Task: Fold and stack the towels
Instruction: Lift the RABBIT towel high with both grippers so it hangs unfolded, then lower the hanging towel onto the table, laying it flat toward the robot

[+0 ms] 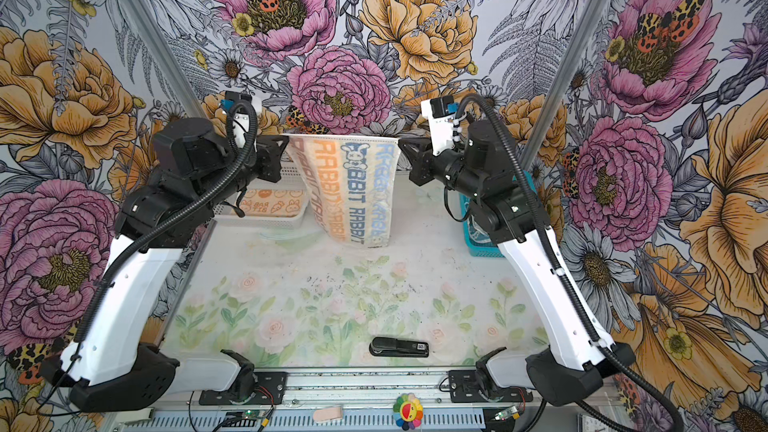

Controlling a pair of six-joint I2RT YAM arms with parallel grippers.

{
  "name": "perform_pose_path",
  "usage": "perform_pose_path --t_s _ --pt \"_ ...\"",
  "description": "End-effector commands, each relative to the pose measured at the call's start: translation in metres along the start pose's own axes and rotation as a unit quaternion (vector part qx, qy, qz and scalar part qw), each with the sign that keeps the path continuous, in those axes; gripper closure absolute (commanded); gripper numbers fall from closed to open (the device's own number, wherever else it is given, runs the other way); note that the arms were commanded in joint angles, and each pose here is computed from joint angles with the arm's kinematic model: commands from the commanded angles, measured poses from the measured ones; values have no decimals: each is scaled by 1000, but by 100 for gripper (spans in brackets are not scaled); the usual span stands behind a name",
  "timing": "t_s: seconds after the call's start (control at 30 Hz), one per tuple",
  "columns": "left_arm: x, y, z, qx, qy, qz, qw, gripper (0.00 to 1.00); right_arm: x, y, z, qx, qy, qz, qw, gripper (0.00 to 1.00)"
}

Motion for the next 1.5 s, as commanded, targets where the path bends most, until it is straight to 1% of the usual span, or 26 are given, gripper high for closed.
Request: perform_pose_path --t_s 0.0,0.1,0.17,0.23,0.3,0.37,0.43,0.57,0.73,0.83,0.93,1.0,1.13,1.27,1.33,1.47 --pt "0 37 17 -42 1 37 998 100 7 37 21 -22 9 -14 1000 100" --pt "-9 52 21 -54 18 21 998 100 14 53 34 -32 10 -12 999 100" --pt "-11 56 23 -58 25 15 998 100 14 58 40 -30 8 -20 999 100" --pt "-10 50 25 -58 18 23 998 100 4 60 45 -30 -3 -51 998 100" --pt "-6 37 24 -50 7 36 998 100 -12 54 45 -22 -25 -71 997 100" --pt "-1 16 19 -33 0 37 999 100 -36 43 39 -9 -55 -94 994 100" --pt "10 -14 9 -8 2 39 999 100 -63 24 26 14 -88 -105 990 100" --pt "41 -81 -23 47 18 51 997 100 -122 -22 -17 76 -148 -124 978 100" --pt "77 -165 -74 122 30 67 990 100 -188 -82 -81 147 -181 -145 962 100" --pt "96 -211 -104 157 39 73 984 100 -215 -110 -111 173 -190 -148 955 100" --pt "110 -239 -122 174 51 75 981 100 -236 -131 -132 187 -197 -148 951 100" --pt "118 -253 -134 185 48 75 979 100 -245 -142 -149 199 -211 -137 947 100" --pt "127 -265 -154 207 24 83 975 100 -252 -149 -175 223 -218 -140 940 100" --pt "131 -265 -179 238 26 89 967 100 -249 -146 -202 255 -228 -134 930 100" --pt "130 -260 -195 259 32 90 961 100 -247 -142 -222 274 -236 -135 922 100" --pt "129 -251 -241 314 57 101 942 100 -238 -131 -266 301 -261 -137 907 100"
Point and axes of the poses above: each gripper's point midway between its finger pads, its own y axis back along the fingers, its own x axis along the line the jaws close on, z = x × y, the point moved 5 cm from there along y, back along the fingers, and after that the axes turned 4 degrees about y, right-handed, at the moved point
